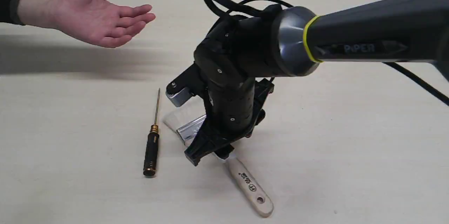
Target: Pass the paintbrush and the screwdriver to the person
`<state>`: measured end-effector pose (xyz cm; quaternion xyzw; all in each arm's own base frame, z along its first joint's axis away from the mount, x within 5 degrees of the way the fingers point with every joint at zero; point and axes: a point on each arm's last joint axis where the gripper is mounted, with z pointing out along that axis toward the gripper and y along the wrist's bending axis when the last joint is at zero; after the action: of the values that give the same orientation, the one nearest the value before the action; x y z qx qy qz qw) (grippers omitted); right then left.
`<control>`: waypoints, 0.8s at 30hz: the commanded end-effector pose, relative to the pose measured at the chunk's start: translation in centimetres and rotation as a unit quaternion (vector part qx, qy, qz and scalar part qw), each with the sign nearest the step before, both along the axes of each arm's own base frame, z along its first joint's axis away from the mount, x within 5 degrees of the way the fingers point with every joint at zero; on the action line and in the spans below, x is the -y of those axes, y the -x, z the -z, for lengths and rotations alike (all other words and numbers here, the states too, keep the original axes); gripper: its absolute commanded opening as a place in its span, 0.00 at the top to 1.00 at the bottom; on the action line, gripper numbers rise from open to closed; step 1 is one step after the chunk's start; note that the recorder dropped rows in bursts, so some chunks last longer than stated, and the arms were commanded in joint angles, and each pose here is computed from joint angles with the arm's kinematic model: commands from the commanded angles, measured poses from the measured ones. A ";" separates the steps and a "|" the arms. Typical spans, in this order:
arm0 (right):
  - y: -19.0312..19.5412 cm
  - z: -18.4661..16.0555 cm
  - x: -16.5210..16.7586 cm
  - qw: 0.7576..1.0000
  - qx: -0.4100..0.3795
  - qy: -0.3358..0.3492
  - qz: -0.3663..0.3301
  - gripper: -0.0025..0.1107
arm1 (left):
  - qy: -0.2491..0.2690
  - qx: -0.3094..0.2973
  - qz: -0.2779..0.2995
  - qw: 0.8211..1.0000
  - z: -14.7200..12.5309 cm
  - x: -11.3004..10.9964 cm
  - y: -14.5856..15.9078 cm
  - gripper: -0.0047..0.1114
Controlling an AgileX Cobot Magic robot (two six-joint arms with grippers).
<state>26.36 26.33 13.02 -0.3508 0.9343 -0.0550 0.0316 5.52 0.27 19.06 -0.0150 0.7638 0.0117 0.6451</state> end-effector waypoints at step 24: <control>1.2 -0.5 0.2 0.999 -0.027 -0.032 0.005 0.51 | 0.001 0.004 0.004 1.000 0.0 0.1 0.0 0.96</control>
<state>25.26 26.17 13.57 -0.3433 0.9389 -0.0184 0.0193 5.52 0.27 19.06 -0.0150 0.7638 0.0117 0.6451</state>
